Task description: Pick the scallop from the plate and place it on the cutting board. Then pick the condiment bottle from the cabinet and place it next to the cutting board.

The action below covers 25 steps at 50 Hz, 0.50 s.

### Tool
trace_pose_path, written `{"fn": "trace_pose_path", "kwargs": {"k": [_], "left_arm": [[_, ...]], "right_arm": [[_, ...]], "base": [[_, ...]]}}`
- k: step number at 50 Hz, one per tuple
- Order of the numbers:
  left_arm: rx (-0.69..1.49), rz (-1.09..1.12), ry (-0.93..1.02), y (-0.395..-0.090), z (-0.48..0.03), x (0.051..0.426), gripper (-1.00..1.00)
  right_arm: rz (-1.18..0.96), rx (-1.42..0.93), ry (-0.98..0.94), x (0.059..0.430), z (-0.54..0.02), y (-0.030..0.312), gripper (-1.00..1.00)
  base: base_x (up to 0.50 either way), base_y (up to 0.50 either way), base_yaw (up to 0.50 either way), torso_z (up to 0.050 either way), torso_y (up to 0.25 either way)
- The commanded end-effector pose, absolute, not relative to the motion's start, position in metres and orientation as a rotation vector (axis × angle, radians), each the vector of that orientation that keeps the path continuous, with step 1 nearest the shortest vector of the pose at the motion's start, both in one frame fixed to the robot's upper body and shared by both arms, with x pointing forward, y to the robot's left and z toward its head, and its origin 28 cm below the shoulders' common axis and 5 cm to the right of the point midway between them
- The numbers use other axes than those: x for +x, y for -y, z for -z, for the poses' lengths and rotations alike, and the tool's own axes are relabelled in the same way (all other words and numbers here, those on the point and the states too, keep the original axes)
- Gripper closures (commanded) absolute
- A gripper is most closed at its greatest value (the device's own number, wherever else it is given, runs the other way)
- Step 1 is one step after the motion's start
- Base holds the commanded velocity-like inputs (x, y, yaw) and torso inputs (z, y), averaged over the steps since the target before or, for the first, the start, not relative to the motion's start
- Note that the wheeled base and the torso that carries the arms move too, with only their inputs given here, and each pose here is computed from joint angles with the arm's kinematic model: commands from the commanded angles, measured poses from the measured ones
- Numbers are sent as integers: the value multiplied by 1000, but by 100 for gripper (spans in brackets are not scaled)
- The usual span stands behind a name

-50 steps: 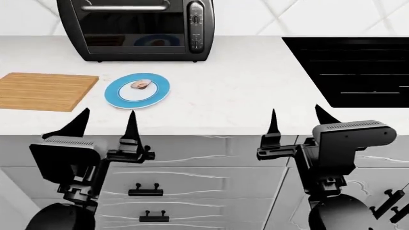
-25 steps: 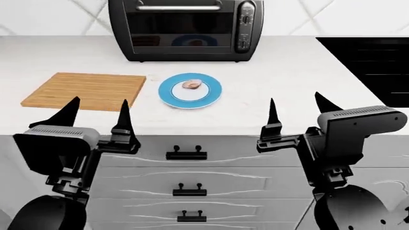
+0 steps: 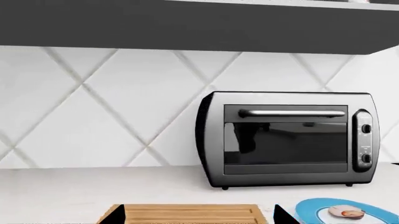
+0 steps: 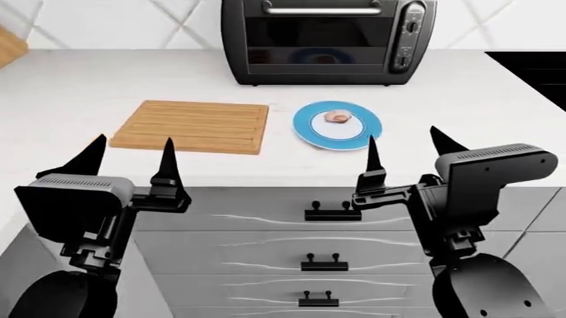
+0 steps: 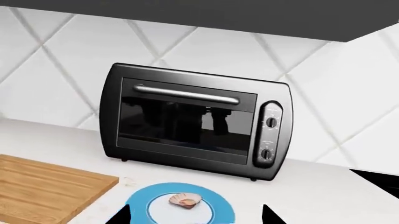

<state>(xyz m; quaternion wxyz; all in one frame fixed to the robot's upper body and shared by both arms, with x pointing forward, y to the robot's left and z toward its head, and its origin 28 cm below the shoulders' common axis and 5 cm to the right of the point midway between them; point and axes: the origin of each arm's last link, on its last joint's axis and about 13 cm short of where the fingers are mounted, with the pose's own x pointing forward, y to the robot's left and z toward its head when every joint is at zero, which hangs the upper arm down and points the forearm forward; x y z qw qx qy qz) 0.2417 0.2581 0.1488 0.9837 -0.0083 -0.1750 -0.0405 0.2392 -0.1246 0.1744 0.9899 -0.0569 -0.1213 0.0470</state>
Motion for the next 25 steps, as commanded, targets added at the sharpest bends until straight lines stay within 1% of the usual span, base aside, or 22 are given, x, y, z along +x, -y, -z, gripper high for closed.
{"fn": "trace_pose_path", "kwargs": {"k": [1,4,9,19,25], "left_arm": [[-16,79,354,-259,-148,241,-100],[-16,80,356,-259,-148,242,-100],[-13,83,357,-258,-149,241,-100],[-13,84,359,-258,-148,241,-100],[-15,82,365,-259,-149,240,-100]], "right_arm": [[-99,-115,243,240,-174,123,-100],[-98,-118,245,240,-174,123,-100],[-98,-118,247,239,-175,123,-100],[-130,-102,241,239,-177,121,-100],[-154,-110,238,237,-180,121,-100]], "base": [[0,500,0,0,0],[0,436,0,0,0],[0,277,0,0,0],[3,0,0,0,0],[126,0,0,0,0]]}}
